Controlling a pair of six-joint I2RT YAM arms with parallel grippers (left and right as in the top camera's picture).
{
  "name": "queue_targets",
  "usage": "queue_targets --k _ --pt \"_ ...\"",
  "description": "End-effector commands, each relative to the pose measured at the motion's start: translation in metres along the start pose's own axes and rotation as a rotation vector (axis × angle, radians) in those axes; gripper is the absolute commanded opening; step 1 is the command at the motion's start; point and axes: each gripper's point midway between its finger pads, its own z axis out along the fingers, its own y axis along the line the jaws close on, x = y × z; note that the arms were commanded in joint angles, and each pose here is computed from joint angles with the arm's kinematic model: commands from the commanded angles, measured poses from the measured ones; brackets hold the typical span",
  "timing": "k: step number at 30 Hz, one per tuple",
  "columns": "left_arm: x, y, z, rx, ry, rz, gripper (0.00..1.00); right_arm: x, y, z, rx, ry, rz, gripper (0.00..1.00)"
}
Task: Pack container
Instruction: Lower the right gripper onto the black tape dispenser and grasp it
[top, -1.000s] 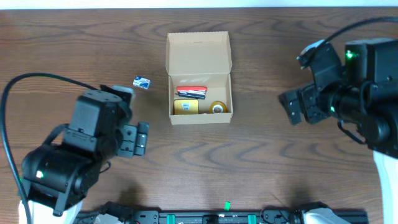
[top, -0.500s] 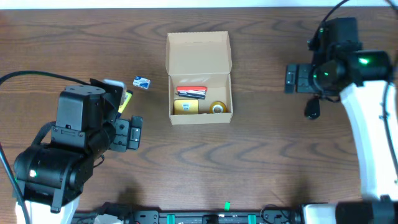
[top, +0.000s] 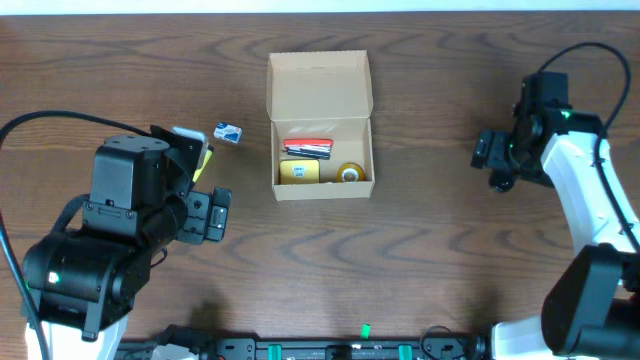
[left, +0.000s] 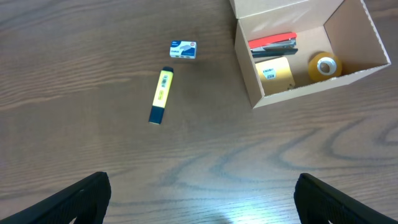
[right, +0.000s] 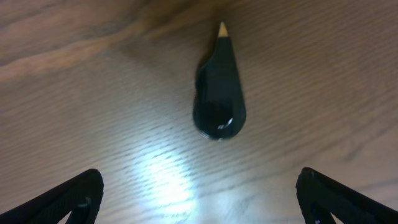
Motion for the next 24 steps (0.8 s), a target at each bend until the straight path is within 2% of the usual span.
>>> queue_targets --k 1,14,24 --pt "-0.002 0.002 -0.002 -0.004 -0.006 0.008 0.95 0.002 -0.003 0.01 0.008 -0.001 -0.061 0.99" --pt "-0.002 0.002 -0.002 -0.004 -0.004 0.012 0.95 0.003 0.001 0.039 -0.01 -0.068 -0.155 0.99" --pt "-0.001 0.002 -0.002 -0.004 -0.004 0.016 0.95 -0.01 -0.01 0.045 -0.006 -0.134 -0.11 0.99"
